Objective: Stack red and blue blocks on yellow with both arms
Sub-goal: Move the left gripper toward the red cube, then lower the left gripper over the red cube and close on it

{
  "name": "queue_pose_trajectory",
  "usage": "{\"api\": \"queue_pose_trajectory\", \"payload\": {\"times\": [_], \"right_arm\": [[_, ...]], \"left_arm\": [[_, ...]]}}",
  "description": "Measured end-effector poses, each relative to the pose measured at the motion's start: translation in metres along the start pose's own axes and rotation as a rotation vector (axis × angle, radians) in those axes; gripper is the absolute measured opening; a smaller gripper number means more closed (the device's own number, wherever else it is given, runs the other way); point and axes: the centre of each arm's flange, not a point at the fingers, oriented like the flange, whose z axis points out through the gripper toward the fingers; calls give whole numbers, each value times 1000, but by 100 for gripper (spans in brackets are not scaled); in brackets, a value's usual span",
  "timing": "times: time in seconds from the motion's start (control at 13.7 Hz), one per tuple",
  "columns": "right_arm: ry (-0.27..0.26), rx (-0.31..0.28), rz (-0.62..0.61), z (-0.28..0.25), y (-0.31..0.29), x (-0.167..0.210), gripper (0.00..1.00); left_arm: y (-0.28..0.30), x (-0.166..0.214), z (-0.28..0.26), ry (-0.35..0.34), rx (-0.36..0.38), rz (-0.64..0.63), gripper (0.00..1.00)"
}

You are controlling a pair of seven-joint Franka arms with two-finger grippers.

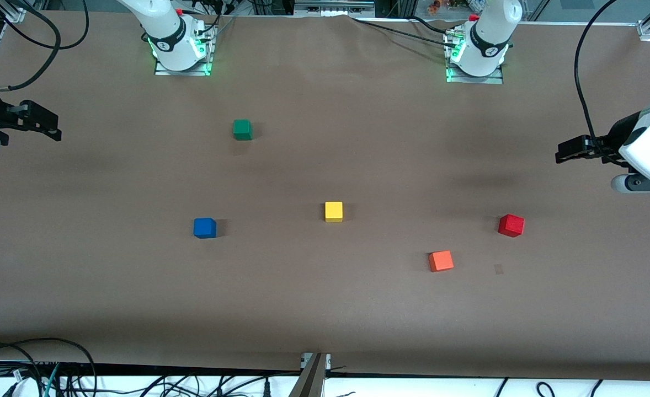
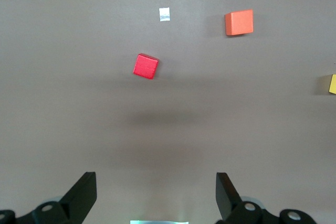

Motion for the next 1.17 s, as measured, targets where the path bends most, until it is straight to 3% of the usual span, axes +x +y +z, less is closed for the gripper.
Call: {"api": "queue_pose_trajectory", "payload": {"times": [0.8, 1.17], "right_arm": [[-4, 3, -4, 2, -2, 1, 100], [-5, 3, -1, 2, -1, 1, 100]], "left_arm": [[4, 6, 9, -16, 0, 8, 100], [-1, 60, 96, -75, -8, 16, 100]]}}
